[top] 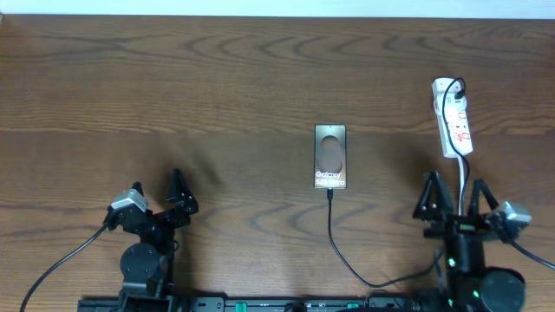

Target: Plug charger to phone and switch on socket

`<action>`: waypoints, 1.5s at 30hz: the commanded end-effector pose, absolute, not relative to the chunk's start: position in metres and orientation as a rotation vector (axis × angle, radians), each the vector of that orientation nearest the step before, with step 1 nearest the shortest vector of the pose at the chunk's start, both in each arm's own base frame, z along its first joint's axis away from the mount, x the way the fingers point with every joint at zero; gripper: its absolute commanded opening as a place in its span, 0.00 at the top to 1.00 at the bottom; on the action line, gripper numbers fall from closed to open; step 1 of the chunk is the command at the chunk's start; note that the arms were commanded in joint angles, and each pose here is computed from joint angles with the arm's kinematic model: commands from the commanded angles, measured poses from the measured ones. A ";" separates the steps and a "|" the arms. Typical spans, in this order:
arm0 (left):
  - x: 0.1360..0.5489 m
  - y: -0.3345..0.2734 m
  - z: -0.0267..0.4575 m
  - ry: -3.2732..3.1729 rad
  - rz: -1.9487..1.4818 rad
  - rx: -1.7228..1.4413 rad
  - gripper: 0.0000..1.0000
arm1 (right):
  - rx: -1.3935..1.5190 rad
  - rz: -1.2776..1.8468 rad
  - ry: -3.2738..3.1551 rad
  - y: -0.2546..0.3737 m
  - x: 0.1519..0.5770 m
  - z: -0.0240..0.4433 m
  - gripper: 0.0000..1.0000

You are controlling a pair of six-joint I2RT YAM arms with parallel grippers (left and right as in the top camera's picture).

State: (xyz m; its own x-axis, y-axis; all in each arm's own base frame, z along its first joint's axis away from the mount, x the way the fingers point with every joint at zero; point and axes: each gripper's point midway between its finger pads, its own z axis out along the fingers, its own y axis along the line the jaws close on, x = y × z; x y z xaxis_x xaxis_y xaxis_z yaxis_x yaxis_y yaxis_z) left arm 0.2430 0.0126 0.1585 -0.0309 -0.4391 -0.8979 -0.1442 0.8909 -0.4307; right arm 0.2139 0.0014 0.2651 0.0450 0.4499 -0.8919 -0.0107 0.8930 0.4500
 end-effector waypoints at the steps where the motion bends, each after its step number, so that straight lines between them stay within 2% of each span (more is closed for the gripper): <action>1: 0.243 0.014 0.140 1.647 -0.235 -0.479 0.05 | 0.382 0.376 1.478 0.002 0.228 0.240 0.01; 12: 0.243 0.014 0.140 1.647 -0.235 -0.479 0.05 | 0.422 0.327 1.591 -0.002 0.246 0.159 0.01; 38: 0.243 0.014 0.140 1.647 -0.235 -0.479 0.05 | 0.394 0.291 1.600 -0.003 0.246 0.158 0.01; 45: 0.243 0.014 0.140 1.647 -0.235 -0.479 0.05 | 0.087 0.053 1.647 0.000 0.246 0.156 0.01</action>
State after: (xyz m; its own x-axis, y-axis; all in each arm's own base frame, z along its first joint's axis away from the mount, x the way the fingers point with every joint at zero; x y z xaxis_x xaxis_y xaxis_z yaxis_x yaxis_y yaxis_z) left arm 0.2430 0.0127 0.1585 -0.0308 -0.4391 -0.8979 -0.1446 0.8908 -0.4307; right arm 0.2467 -0.0013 0.1571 -0.0623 0.2723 -0.9602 0.0538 0.9616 0.2692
